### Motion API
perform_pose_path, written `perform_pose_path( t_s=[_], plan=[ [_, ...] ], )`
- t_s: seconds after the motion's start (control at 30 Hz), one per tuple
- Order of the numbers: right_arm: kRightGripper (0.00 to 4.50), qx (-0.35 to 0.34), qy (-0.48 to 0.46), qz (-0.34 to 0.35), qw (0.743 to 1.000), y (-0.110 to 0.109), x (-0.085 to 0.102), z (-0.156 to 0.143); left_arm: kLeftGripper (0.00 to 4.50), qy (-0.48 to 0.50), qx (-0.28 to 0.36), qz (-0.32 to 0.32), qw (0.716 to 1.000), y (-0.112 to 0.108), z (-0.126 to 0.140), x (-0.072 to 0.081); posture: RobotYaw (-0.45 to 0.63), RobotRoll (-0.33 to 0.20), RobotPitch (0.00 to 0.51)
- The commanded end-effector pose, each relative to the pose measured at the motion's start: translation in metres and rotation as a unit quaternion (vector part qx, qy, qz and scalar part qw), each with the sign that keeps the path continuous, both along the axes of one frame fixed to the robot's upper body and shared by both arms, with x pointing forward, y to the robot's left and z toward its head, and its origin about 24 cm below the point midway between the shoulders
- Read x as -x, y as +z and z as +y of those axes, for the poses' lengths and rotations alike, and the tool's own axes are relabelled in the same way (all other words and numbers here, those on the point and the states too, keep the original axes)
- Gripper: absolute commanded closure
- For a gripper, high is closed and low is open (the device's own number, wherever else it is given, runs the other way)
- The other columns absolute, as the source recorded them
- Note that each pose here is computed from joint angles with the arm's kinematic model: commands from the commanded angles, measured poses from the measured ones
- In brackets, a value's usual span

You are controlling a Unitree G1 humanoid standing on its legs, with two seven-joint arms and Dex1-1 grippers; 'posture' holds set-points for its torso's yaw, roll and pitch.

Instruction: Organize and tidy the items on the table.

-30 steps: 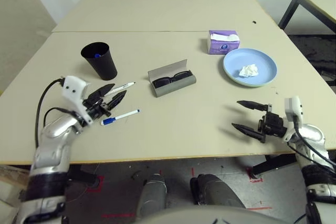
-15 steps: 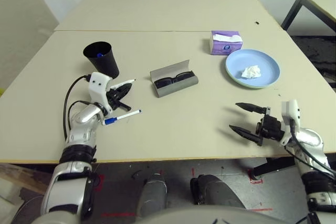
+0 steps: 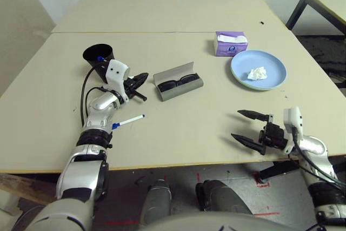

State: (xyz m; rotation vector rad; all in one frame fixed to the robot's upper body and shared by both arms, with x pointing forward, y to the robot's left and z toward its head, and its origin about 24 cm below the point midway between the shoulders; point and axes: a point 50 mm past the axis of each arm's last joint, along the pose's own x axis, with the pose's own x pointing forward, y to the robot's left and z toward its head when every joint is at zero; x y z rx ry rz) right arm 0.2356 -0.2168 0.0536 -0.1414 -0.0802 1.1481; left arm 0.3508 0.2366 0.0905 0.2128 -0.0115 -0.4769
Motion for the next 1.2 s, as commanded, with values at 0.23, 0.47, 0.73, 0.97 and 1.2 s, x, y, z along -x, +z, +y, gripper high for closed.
perform_pose_path(
  t_s=[0.23, 0.47, 0.73, 0.97, 1.2],
  plan=[
    [0.0, 0.004, 0.009, -0.007, 1.0, 0.005, -0.001, 0.005, 4.48, -0.064, -0.026, 0.012, 0.998, -0.006, -0.02, -0.001, -0.09, 0.0, 0.099],
    [0.0, 0.005, 0.011, 0.001, 1.0, 0.001, 0.004, 0.007, 4.48, -0.138, -0.052, 0.016, 0.989, -0.012, -0.029, 0.012, -0.1, 0.0, 0.1],
    [0.0, 0.004, 0.016, 0.006, 1.0, -0.002, 0.004, 0.01, 4.48, -0.183, -0.087, 0.027, 0.979, -0.015, -0.023, 0.027, -0.09, 0.0, 0.098],
    [0.0, 0.004, 0.023, 0.009, 1.0, -0.004, 0.002, 0.015, 4.48, -0.136, -0.051, -0.005, 0.989, 0.011, -0.002, 0.025, -0.08, 0.0, 0.096],
    [0.0, 0.001, 0.025, 0.011, 1.0, -0.006, 0.002, 0.016, 3.27, -0.096, -0.039, 0.001, 0.995, 0.045, 0.038, 0.044, -0.06, 0.0, 0.098]
  ],
)
